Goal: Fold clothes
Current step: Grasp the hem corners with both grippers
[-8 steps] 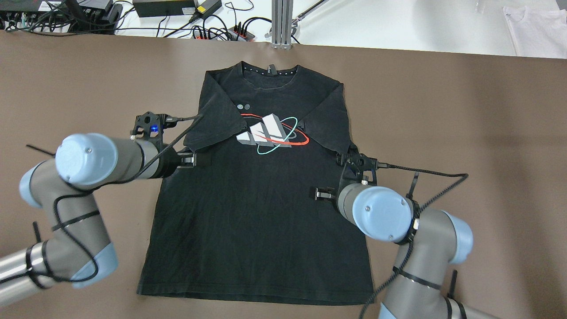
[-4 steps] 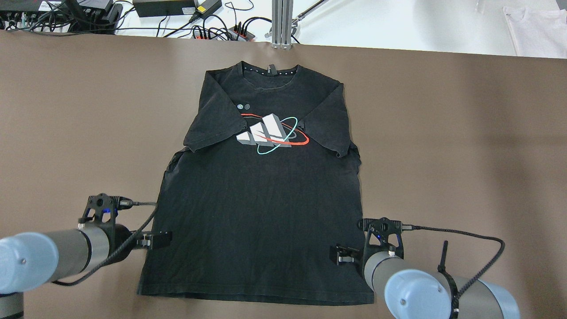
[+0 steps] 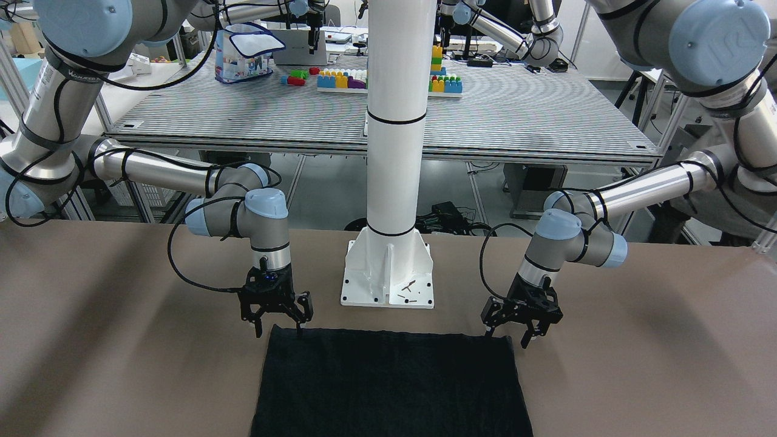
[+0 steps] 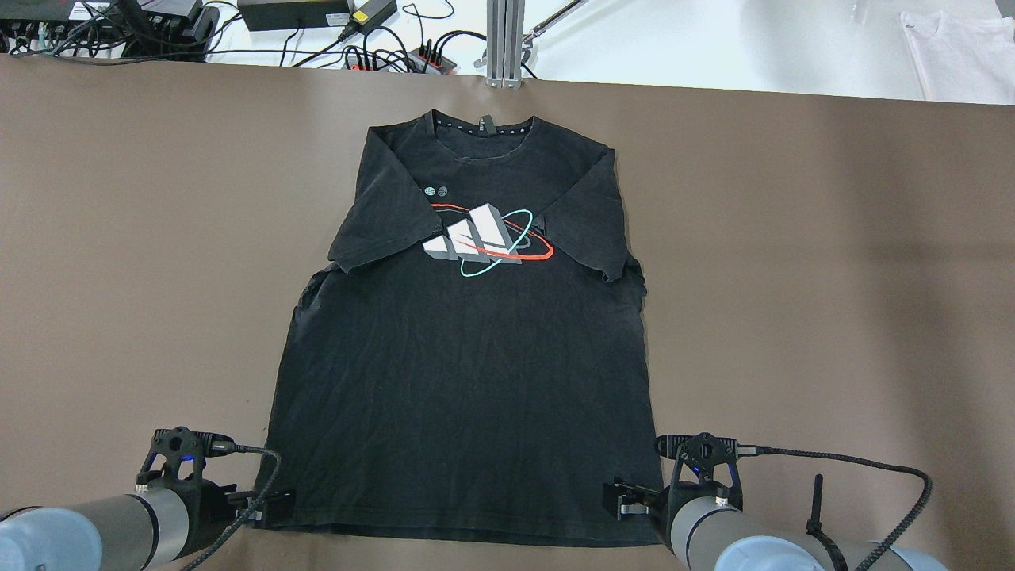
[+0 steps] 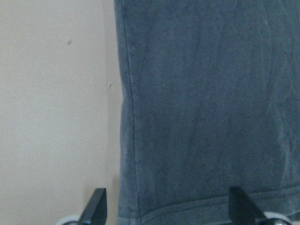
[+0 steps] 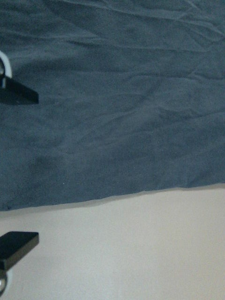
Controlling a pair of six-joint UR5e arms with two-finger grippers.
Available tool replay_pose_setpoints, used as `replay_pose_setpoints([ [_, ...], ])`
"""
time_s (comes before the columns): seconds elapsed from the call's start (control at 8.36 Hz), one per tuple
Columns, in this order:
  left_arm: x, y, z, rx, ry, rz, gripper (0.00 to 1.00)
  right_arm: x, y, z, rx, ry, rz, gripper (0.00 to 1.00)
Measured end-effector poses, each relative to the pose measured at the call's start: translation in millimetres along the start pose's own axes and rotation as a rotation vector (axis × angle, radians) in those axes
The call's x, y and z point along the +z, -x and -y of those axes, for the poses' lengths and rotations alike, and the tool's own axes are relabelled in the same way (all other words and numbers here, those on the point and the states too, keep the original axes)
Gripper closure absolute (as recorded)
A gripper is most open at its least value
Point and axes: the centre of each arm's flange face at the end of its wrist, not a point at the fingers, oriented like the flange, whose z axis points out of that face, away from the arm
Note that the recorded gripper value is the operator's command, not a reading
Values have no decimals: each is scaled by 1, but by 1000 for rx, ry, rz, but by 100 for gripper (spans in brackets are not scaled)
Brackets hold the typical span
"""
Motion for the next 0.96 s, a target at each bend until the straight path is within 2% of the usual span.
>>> replay_pose_setpoints([
  [0.48, 12, 8, -11, 18, 10, 29, 32, -1, 0, -2, -2, 3, 1, 5],
  [0.6, 14, 10, -12, 22, 11, 34, 42, 0, 0, -2, -2, 4, -1, 5],
  [0.72, 15, 11, -12, 24, 12, 36, 67, 0, -1, -2, -2, 4, -2, 5],
  [0.84, 15, 11, -13, 26, 13, 36, 87, 0, -1, -2, -2, 4, -2, 5],
  [0.96, 15, 11, -13, 26, 14, 37, 89, 0, -1, -2, -2, 4, -2, 5],
])
